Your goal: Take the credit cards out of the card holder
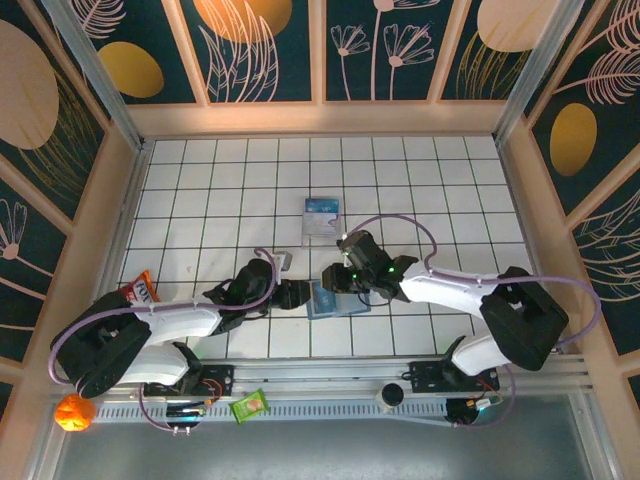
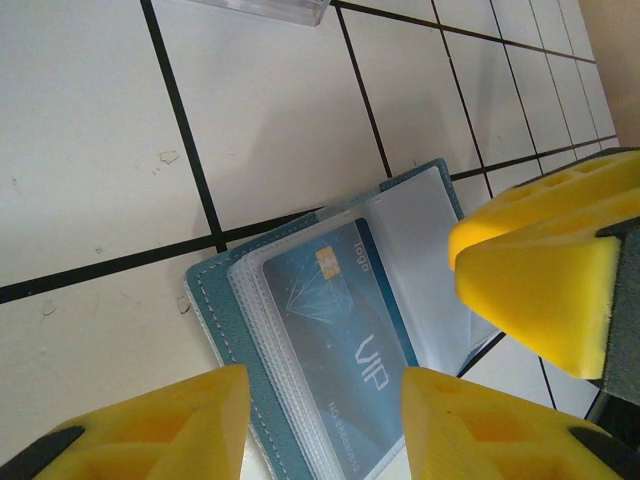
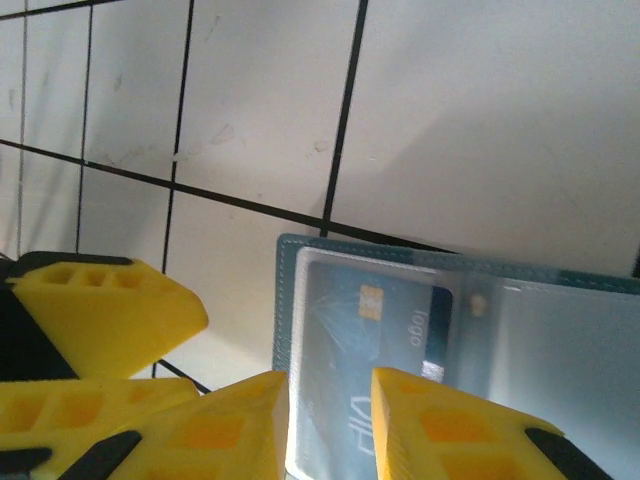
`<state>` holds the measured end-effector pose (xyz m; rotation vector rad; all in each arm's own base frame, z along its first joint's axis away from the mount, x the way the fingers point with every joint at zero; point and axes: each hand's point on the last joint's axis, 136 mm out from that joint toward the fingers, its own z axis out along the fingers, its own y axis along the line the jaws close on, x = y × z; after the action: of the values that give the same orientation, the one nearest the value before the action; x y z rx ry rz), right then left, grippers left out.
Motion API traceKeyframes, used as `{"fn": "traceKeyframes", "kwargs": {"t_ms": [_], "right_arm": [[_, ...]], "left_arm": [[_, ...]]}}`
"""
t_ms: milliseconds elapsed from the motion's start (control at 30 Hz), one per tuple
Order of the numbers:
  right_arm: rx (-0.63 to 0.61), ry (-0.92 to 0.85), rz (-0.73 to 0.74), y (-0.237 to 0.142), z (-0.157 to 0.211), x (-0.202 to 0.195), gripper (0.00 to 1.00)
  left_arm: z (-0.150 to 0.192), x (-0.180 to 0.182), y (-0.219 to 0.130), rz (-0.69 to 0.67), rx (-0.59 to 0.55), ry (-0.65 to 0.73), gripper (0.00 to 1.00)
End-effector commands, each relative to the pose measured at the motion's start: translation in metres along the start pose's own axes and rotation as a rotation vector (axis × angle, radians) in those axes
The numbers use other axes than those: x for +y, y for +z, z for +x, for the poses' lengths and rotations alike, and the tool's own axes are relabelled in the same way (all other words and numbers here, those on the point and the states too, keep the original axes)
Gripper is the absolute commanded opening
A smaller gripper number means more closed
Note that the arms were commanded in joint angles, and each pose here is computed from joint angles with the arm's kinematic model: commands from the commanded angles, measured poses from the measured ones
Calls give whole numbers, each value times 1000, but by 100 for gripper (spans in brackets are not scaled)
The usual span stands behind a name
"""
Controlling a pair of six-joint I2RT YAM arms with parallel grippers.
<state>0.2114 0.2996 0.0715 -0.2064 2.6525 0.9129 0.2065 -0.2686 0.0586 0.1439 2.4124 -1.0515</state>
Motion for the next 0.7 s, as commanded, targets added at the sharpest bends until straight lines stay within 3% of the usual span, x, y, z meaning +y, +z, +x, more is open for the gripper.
{"fn": "traceKeyframes", "kwargs": {"t_ms": [0,533,667], "right_arm": [[26,13,-42,8,6,2,27],[79,36,46,24,31,-25,24],[59,6,126,24,30,-31,23]], "left_arm": [[-3,-3,-2,21,-26,-5,43],[0,-1,-3,14,-20,-3,43],[0,-1,-3,14,-18,-4,43]]}}
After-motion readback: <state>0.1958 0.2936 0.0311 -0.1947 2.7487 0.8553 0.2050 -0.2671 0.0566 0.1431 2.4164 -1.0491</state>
